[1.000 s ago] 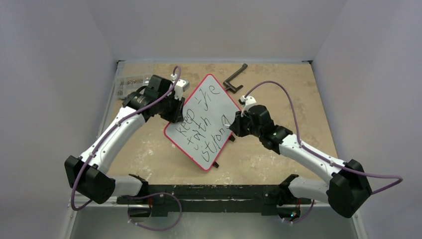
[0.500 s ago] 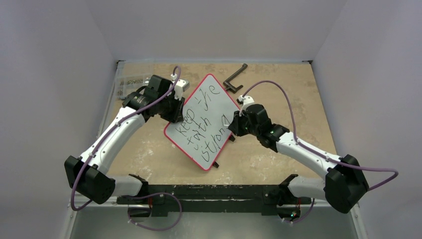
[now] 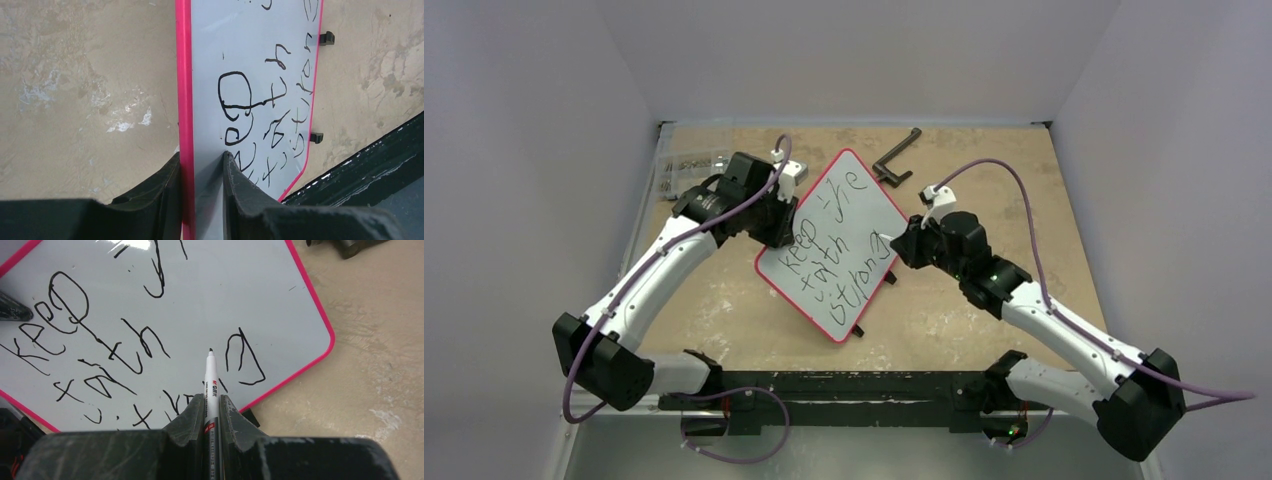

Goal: Write a sentence on the whiteboard

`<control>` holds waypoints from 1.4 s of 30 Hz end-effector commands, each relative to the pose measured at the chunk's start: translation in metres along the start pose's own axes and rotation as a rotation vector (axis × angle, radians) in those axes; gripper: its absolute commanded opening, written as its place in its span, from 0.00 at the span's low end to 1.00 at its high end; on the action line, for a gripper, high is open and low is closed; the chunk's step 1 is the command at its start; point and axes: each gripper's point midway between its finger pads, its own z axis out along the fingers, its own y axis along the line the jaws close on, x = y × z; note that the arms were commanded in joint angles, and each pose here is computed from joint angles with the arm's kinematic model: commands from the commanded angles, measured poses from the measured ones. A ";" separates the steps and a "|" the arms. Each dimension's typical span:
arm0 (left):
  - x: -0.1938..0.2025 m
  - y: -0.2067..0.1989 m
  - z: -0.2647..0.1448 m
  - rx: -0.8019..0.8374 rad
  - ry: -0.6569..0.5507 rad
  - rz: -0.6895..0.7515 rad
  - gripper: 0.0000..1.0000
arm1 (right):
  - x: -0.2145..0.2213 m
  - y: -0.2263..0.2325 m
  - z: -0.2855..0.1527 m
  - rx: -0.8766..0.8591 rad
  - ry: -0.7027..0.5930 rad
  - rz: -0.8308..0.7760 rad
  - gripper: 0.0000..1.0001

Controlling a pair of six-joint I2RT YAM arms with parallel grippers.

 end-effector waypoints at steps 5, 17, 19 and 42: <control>0.023 0.027 -0.019 -0.176 0.045 0.117 0.00 | -0.023 -0.008 -0.020 0.060 -0.106 0.018 0.00; 0.044 0.014 -0.019 -0.112 0.065 0.062 0.00 | -0.022 -0.005 -0.018 0.041 -0.105 0.017 0.00; 0.047 0.017 -0.015 -0.129 0.068 0.051 0.00 | -0.019 -0.005 -0.017 0.038 -0.104 0.021 0.00; 0.065 0.028 0.004 -0.171 0.119 0.034 0.21 | -0.012 -0.009 -0.018 0.043 -0.112 0.025 0.00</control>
